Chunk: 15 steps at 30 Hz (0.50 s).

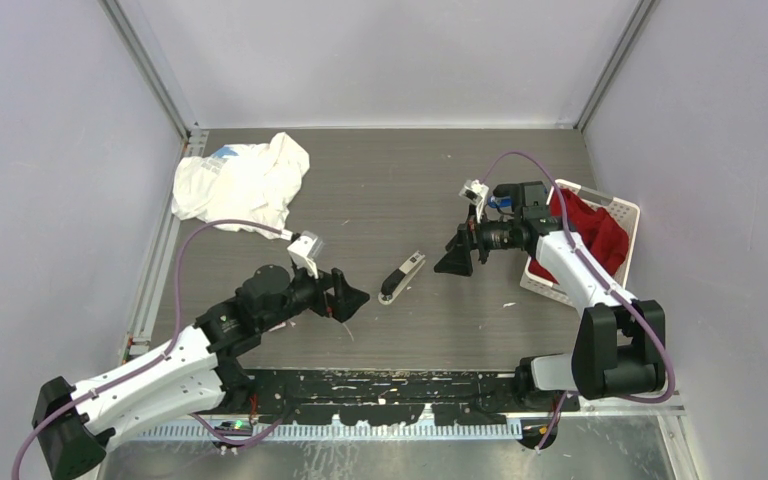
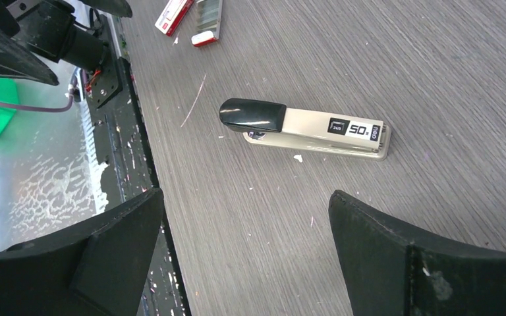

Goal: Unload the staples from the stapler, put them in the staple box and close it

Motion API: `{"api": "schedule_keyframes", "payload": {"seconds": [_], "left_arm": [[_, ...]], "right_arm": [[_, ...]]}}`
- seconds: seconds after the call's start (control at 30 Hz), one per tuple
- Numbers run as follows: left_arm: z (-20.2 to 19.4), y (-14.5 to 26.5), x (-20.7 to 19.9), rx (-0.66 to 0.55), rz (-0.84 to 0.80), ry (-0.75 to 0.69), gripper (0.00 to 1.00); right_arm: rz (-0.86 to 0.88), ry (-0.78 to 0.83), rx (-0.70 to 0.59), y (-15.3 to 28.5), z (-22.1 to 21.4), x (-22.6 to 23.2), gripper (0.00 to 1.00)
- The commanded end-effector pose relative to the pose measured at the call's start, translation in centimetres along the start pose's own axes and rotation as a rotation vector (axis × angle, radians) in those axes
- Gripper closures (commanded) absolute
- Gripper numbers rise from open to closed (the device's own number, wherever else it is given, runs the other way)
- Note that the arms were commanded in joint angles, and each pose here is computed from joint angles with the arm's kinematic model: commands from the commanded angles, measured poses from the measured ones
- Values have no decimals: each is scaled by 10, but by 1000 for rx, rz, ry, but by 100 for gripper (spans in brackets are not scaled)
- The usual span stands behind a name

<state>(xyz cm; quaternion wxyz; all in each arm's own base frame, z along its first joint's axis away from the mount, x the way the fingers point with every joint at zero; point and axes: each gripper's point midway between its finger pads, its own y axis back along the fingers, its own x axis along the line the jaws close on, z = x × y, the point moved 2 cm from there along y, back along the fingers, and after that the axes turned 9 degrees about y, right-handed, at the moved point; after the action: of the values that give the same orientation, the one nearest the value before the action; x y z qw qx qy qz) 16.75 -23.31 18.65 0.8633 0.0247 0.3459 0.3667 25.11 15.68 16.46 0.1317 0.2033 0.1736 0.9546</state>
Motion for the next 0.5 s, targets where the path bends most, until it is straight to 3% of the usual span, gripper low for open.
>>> {"api": "schedule_keyframes", "payload": {"seconds": [0.0,0.47], "left_arm": [[2,1,0,-31,-1,48,7],[-4,2,-2,-27,-17,126,7]], "right_arm": [[21,49,-39,5,9,9,0],[23,45,-63,10,12,13,0]]}}
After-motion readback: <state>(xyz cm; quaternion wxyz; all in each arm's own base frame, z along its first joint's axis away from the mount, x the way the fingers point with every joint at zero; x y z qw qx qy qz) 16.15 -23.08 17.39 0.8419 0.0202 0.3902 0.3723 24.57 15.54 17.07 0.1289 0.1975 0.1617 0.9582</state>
